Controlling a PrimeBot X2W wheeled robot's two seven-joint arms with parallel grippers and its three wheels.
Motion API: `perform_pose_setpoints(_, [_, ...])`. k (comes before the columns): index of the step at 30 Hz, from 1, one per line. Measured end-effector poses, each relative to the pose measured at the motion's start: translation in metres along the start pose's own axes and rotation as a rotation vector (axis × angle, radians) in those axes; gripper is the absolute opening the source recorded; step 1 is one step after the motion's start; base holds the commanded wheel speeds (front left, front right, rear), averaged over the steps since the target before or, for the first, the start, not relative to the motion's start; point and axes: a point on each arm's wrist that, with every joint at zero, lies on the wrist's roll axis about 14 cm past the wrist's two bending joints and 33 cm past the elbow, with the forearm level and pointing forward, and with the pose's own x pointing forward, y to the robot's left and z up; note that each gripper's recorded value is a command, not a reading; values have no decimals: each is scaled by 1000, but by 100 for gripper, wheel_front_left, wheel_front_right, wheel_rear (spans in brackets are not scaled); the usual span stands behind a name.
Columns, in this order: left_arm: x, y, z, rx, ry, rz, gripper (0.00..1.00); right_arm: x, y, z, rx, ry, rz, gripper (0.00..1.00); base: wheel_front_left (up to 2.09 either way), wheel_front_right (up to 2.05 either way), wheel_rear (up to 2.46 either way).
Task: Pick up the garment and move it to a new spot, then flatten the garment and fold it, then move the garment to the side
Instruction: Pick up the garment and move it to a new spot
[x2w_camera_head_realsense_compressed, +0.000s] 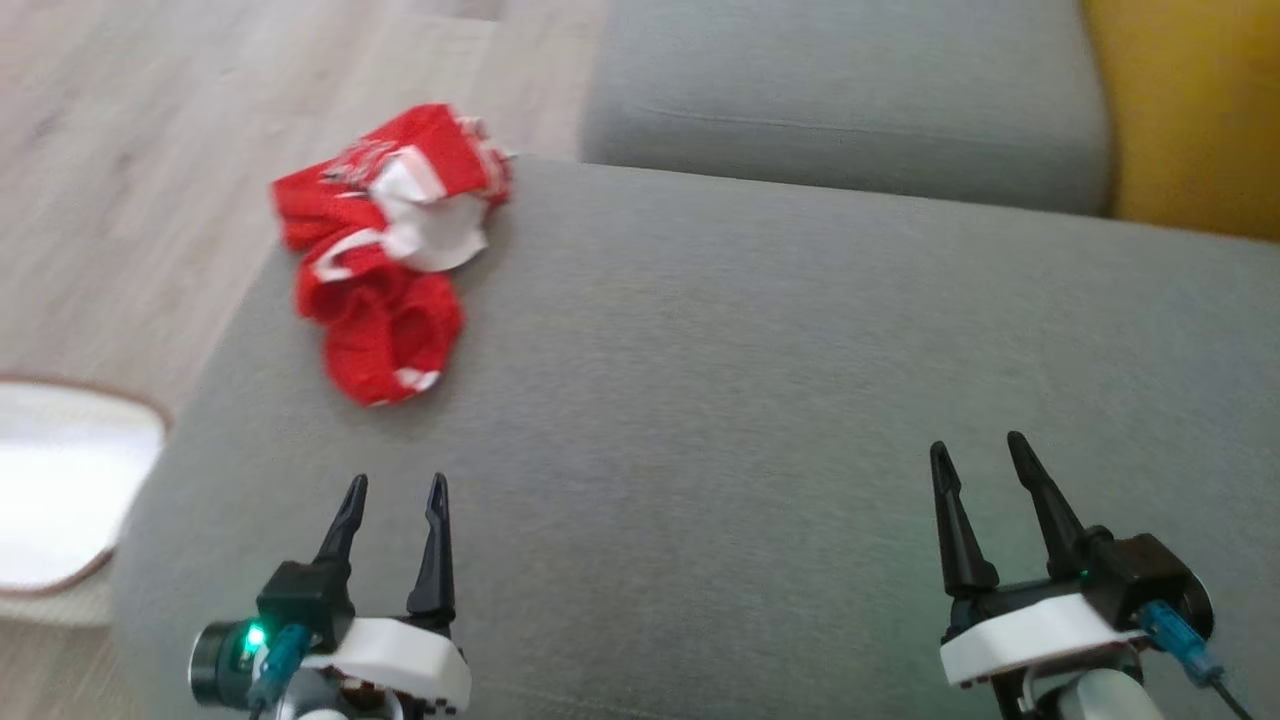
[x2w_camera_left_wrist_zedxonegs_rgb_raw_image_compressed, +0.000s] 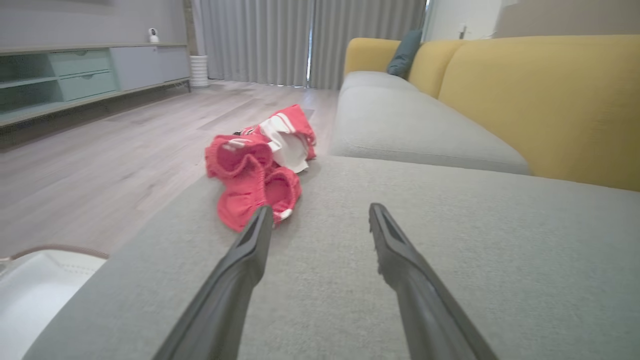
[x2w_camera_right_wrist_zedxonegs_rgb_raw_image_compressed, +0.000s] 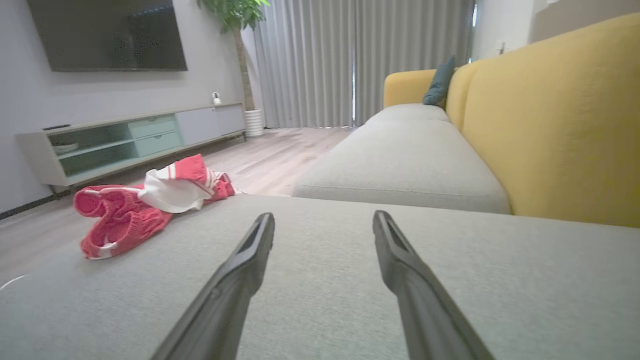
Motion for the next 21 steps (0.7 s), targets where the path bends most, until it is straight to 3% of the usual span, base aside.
perform_pose_setpoints(13, [-44, 74, 5, 15, -19, 249, 100, 34, 73, -5, 19, 17, 233, 100, 0, 0, 0])
perform_pose_setpoints(21, [-53, 89, 8, 20, -27, 300, 100, 37, 84, -7, 20, 24, 268, 100, 0, 0, 0])
